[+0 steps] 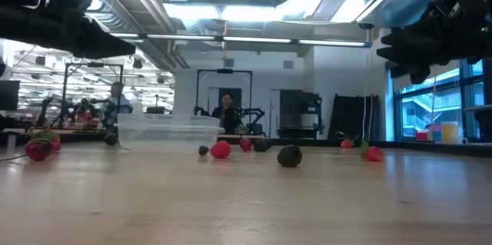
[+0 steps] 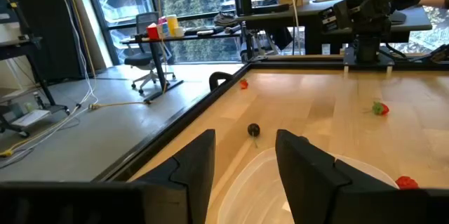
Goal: Pick and placing Produce into tupperware
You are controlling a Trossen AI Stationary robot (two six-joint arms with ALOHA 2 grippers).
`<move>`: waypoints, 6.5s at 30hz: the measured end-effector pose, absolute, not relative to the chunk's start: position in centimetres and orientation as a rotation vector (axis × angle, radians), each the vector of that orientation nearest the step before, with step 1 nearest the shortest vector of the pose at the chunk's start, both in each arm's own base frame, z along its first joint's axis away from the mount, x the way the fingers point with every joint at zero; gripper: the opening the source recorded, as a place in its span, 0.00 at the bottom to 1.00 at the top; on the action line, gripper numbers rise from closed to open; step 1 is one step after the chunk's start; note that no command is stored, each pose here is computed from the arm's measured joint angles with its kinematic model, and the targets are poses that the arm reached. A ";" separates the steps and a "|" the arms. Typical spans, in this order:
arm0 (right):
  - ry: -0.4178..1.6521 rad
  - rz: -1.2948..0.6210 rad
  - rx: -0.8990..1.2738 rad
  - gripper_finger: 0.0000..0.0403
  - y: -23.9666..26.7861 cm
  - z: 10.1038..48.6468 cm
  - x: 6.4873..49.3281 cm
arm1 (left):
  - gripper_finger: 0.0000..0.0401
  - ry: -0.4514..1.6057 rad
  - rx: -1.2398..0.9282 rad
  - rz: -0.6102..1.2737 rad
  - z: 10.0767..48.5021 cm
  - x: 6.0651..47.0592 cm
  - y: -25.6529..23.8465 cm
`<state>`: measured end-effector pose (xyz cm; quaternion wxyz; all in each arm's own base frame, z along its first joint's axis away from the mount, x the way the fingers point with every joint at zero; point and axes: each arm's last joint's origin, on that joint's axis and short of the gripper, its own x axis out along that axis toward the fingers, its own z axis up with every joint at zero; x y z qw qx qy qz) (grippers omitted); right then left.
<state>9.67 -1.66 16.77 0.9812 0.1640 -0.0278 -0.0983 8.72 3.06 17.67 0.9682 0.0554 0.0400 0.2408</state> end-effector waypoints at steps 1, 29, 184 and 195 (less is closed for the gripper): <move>-0.056 -0.198 0.330 0.37 -1.7 16.8 9.7 | 0.36 0.081 0.112 0.487 17.7 8.7 3.1; -0.056 -0.198 0.330 0.37 -1.7 16.8 9.7 | 0.36 0.081 0.112 0.487 17.7 8.7 3.1; -0.159 -0.374 0.177 0.37 -2.2 17.7 9.4 | 0.69 1.575 -0.560 0.376 22.7 19.5 4.6; -0.165 -0.373 0.176 0.37 -2.2 17.8 9.4 | 0.69 1.609 -0.542 0.613 21.2 20.6 0.7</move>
